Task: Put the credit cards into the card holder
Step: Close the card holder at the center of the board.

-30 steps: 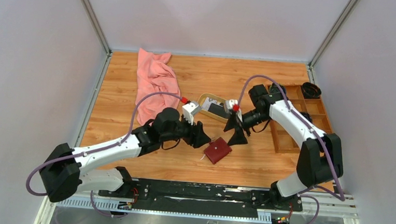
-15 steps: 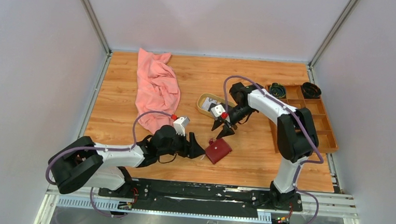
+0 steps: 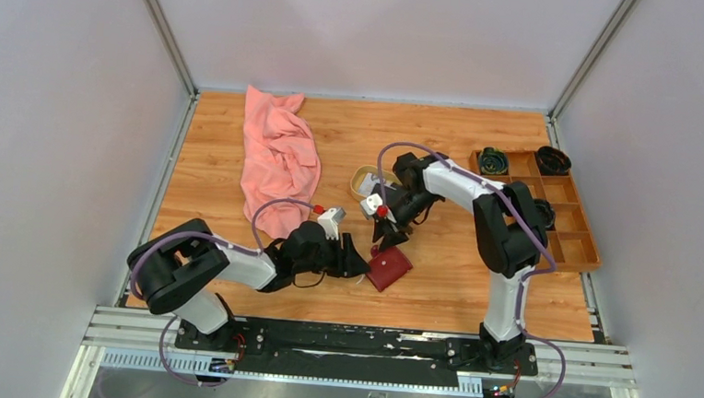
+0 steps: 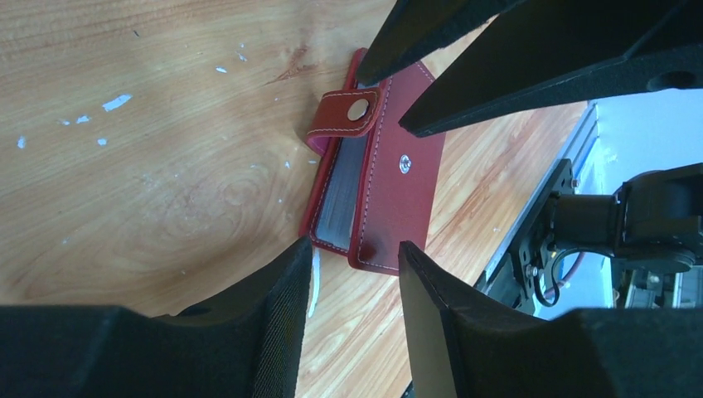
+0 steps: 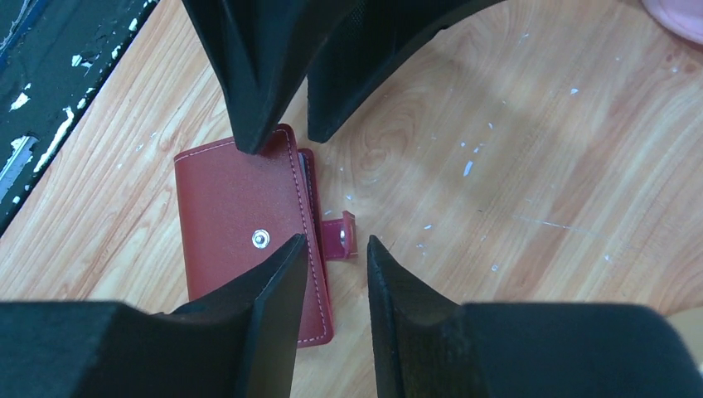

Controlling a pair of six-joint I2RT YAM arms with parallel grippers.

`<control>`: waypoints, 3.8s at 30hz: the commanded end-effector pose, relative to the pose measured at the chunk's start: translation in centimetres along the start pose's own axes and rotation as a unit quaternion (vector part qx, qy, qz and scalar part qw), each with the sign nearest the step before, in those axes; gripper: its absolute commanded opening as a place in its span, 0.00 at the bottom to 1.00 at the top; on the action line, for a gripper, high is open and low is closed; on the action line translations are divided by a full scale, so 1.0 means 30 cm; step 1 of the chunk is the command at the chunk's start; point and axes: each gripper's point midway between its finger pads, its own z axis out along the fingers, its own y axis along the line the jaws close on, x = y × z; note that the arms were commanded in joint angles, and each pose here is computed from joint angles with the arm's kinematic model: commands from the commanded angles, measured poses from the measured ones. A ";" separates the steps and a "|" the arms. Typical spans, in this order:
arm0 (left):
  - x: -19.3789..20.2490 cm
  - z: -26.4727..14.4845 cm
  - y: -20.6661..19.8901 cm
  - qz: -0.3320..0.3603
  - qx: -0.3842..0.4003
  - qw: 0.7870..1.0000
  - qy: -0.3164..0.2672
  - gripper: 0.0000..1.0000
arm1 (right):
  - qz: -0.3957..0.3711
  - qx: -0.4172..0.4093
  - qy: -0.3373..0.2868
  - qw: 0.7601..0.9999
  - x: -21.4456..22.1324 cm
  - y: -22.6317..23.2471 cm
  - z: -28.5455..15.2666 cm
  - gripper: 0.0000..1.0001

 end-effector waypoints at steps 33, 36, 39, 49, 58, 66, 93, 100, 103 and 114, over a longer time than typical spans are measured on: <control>0.014 0.066 0.061 -0.017 -0.013 1.000 0.013 0.17 | 0.000 -0.019 0.075 0.997 0.027 0.020 -0.017 0.19; 0.015 0.067 0.062 -0.017 -0.013 1.000 0.015 0.16 | -0.002 -0.016 0.079 0.997 0.021 0.019 -0.030 0.20; 0.015 0.068 0.062 -0.017 -0.013 1.000 0.016 0.16 | -0.002 -0.017 0.081 0.997 0.020 0.017 -0.035 0.19; 0.019 0.071 0.056 -0.017 -0.008 1.000 0.021 0.16 | 0.005 -0.024 0.068 0.997 0.017 0.019 -0.021 0.17; 0.022 0.070 0.058 -0.018 -0.008 1.000 0.023 0.16 | 0.007 -0.025 0.060 0.998 0.008 0.015 -0.015 0.17; 0.025 0.073 0.060 -0.019 -0.008 0.999 0.025 0.16 | 0.007 -0.024 0.059 0.998 0.003 0.011 -0.016 0.16; 0.029 0.075 0.058 -0.021 -0.007 0.999 0.029 0.17 | 0.010 -0.038 0.071 0.997 0.030 0.015 0.006 0.15; 0.030 0.077 0.059 -0.021 -0.007 0.999 0.030 0.17 | 0.009 -0.039 0.072 0.997 0.029 0.014 0.008 0.15; 0.030 0.077 0.059 -0.022 -0.007 0.999 0.029 0.17 | 0.008 -0.039 0.075 0.996 0.029 0.013 0.007 0.10; 0.025 0.079 0.071 -0.020 -0.011 0.999 0.028 0.15 | -0.008 -0.039 0.124 0.991 0.047 0.048 -0.041 0.00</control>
